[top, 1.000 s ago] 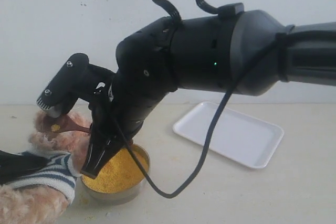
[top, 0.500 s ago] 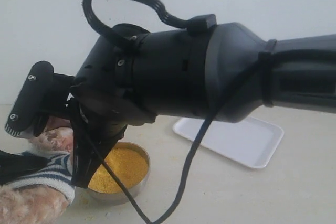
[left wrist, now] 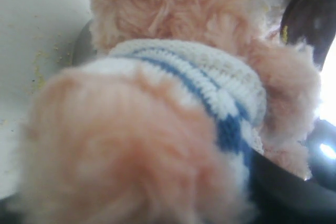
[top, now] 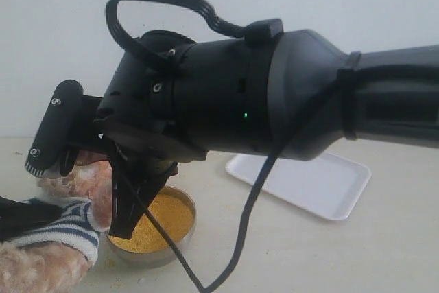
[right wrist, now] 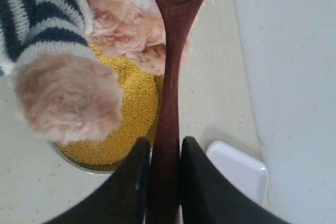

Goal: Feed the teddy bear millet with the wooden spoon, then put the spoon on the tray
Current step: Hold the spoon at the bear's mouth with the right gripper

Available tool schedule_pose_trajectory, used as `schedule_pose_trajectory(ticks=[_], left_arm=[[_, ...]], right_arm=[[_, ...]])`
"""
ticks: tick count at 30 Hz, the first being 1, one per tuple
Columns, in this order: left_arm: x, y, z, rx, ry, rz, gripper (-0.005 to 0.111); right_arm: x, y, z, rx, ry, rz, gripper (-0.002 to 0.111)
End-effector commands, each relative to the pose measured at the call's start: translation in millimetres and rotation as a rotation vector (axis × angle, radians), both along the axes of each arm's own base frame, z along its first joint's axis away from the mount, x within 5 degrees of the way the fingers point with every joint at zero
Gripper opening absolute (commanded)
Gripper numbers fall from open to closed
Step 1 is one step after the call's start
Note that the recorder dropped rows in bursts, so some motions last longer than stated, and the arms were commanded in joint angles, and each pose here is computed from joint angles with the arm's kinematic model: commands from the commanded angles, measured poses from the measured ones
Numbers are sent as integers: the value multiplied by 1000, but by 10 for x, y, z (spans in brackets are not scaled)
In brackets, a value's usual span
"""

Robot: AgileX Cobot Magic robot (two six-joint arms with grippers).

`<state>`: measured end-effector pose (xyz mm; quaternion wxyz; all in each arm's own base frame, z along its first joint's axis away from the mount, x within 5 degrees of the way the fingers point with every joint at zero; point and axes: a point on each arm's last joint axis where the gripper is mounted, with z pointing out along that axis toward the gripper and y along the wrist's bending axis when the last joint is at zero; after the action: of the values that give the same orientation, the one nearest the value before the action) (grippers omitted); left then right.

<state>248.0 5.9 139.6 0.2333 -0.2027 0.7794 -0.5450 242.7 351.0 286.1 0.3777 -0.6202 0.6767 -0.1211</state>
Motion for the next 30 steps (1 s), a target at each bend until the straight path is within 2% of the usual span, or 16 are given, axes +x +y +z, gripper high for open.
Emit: schedule_pose_trajectory(ticks=[1, 15, 23, 30], left_arm=[[-11, -13, 46, -30, -28, -1, 4], [-11, -13, 46, -30, -28, -1, 4], [-11, -13, 46, -30, -28, -1, 4], [-11, -13, 46, -30, -28, -1, 4]], right_arm=[[20, -8, 37, -10, -33, -2, 0], [32, -29, 47, -33, -57, -20, 0], [-232, 105, -63, -131, -261, 61, 0], [-332, 87, -213, -133, -323, 30, 0]])
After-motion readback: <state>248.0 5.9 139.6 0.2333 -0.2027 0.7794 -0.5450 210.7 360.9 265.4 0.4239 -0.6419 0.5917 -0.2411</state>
